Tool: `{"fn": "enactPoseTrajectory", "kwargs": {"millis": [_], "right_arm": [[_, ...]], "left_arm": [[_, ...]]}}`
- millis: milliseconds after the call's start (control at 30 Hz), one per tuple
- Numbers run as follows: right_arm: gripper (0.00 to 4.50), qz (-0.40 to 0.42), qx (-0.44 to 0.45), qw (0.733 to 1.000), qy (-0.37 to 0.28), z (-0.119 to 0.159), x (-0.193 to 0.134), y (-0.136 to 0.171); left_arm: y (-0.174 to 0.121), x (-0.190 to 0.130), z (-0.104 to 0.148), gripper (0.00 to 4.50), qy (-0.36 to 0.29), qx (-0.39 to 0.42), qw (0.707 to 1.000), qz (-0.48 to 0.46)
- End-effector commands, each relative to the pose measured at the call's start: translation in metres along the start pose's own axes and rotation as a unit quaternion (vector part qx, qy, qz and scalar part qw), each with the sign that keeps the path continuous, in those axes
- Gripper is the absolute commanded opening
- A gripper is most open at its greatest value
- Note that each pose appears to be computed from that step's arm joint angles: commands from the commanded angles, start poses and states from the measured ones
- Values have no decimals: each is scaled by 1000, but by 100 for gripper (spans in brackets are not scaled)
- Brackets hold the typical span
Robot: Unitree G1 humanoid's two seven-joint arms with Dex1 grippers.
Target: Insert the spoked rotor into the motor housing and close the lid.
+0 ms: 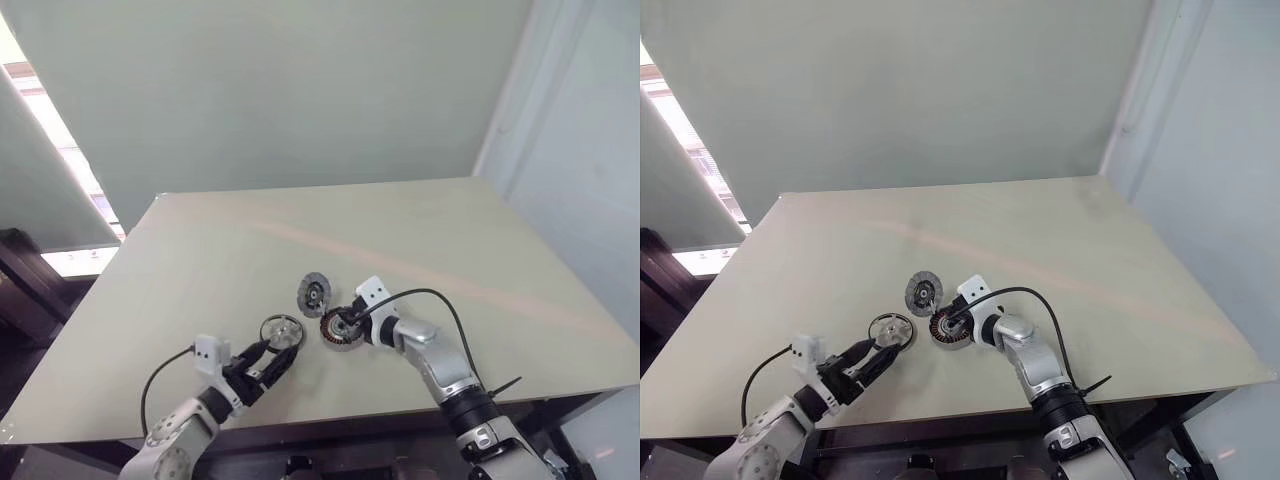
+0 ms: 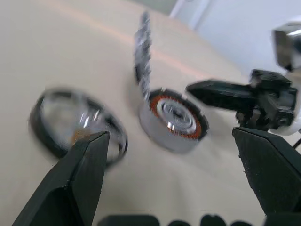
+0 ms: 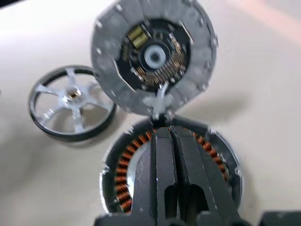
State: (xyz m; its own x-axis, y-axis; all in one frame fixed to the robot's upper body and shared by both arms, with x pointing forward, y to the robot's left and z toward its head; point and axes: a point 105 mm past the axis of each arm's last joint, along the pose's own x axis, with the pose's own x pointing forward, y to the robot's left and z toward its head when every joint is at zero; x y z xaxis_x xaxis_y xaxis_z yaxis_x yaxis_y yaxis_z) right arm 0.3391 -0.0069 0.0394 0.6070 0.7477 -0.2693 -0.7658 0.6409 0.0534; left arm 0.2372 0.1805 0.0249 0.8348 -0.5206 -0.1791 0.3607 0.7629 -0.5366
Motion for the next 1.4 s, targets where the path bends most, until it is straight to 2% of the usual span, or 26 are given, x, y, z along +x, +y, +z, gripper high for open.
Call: {"fn": "enactPoseTrajectory", "kwargs": {"millis": [33,233,400,633,800,900,1167,1233,1267,1400], "right_arm": [[5,6,-12,999,-36,22,-4,2],[5,25,-26,998,-42,25,-12,9],[5,68,-44,996,-33,16,-23,23],[5,59,-37,997,-26,7,-35,24],[5,50,-33,998,-25,5,-39,24],[0,44,-33,998,-25,6,-40,23],[0,35,-32,999,-25,6,-44,20],[0,34,-31,999,-25,5,-45,20],[0,33,-31,999,-25,5,-45,19],[0,34,-31,999,-26,5,-45,19]], "left_arm": [[3,-4,11,450,-26,-45,998,19],[16,-3,-2,450,-19,-65,996,61],[23,10,-6,450,-26,-78,994,77],[33,29,-3,450,-53,-111,988,95],[38,38,-7,450,-37,-131,984,112],[39,40,-10,386,-26,-136,983,117],[37,43,-13,96,-19,-148,982,114],[38,43,-13,44,-26,-155,981,115],[38,44,-12,26,-29,-159,980,115],[37,42,-8,26,-51,-183,976,107]]}}
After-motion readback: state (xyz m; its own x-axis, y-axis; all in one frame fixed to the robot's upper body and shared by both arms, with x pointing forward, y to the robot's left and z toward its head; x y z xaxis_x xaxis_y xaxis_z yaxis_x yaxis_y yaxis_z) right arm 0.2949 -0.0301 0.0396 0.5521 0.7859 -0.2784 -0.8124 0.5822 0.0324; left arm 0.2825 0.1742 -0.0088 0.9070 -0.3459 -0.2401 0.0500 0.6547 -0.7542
